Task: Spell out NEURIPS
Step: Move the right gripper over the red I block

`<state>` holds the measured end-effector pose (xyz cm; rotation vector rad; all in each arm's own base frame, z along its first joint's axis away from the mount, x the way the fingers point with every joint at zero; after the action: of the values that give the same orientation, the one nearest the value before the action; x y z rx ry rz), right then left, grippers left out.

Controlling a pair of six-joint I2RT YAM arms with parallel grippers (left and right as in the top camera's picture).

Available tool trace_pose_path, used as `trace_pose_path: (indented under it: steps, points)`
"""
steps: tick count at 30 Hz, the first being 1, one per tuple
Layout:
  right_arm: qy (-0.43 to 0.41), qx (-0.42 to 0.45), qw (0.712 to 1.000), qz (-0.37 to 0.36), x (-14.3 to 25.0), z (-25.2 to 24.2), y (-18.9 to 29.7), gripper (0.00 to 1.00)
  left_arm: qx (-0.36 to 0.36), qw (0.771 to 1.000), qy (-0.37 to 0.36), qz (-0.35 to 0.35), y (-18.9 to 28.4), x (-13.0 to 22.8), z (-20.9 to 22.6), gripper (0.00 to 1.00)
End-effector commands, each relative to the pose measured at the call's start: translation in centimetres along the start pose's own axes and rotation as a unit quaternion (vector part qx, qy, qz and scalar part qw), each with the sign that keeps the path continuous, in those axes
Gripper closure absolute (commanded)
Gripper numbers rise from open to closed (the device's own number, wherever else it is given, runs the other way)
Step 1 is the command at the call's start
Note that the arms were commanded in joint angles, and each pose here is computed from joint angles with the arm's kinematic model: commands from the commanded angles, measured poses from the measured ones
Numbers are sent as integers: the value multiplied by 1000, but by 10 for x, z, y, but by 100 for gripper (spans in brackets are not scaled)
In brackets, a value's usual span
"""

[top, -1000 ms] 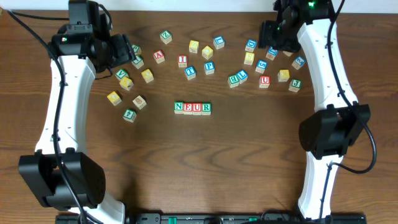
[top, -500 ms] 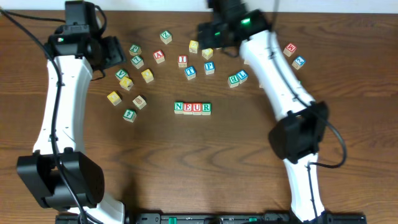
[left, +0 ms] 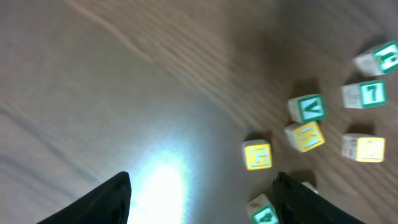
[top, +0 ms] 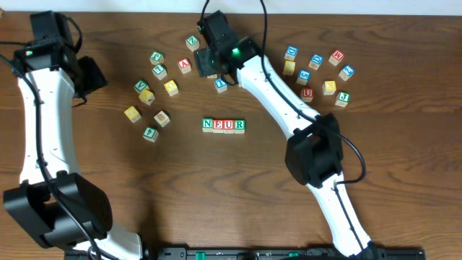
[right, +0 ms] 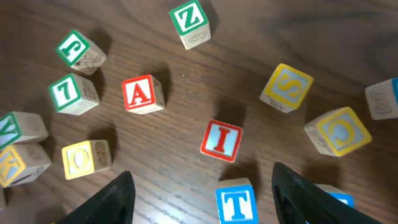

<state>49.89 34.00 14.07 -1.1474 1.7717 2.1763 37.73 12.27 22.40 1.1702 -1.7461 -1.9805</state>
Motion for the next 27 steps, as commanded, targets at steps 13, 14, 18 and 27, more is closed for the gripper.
trace_pose_path:
  steps: [13,14,18,27]
  points:
    - [5,12,1000,5,16,12,-40,38,-19,1000,-1,13,1,4,8,28]
    - [4,12,1000,5,16,12,-40,38,-19,1000,-1,13,1,4,8,28]
    - [4,23,1000,-1,17,10,-47,38,-19,1000,-1,13,1,4,8,28]
    - [-4,38,999,-2,21,6,-60,38,-19,1000,-1,13,1,4,8,28]
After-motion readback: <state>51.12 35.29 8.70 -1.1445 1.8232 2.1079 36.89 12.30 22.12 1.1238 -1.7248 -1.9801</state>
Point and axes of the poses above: each gripper's point midway between its finger pads, its own y axis back along the fingers, its own z axis along the line the jaws close on, x = y × z, the point moved 4 cm from there along y, back along the fingers, and after that the axes turned 11 degrees about y, right-handed, at the moved point
